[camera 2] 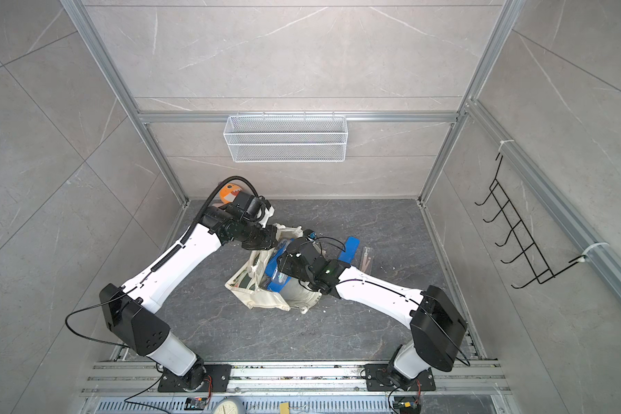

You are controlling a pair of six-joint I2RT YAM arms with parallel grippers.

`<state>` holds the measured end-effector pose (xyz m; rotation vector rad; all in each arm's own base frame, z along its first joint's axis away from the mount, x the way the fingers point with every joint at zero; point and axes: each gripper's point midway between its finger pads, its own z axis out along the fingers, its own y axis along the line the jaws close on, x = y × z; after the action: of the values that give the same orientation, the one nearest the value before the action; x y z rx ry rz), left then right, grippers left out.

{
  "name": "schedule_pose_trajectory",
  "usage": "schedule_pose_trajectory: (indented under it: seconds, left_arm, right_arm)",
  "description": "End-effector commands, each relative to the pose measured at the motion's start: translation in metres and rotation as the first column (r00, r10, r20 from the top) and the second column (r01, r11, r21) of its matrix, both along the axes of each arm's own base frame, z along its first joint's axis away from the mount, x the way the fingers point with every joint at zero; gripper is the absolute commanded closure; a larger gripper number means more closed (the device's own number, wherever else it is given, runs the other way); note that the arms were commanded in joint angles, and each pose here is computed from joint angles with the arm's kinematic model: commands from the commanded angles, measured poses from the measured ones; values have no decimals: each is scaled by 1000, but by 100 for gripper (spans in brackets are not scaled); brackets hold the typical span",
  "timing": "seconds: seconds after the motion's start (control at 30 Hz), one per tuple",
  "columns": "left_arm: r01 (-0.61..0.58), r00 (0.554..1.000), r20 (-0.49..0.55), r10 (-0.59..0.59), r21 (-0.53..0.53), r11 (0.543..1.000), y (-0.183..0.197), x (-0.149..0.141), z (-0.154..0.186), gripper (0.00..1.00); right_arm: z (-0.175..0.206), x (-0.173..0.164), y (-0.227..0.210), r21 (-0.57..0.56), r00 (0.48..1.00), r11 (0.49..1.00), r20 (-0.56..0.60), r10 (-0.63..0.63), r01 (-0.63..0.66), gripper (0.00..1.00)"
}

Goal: Take out the compass set from the canvas bag
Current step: Pick up the compass set from the canvas bag.

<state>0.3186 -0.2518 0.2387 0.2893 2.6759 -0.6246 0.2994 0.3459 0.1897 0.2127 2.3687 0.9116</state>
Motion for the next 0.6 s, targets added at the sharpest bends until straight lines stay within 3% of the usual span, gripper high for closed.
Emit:
schedule_pose_trajectory:
  seconds: [0.0,0.57]
  left_arm:
    - [15,1000,5,-14,-42,999,-6,-2,13,100]
    - [19,1000,10,-18,-47,999,-9,0,15,100]
  right_arm:
    - [12,-3,-17,-44,999,999,40,-8,10,65]
    - [80,-21,-72,-168,985,986,173,11,19,67]
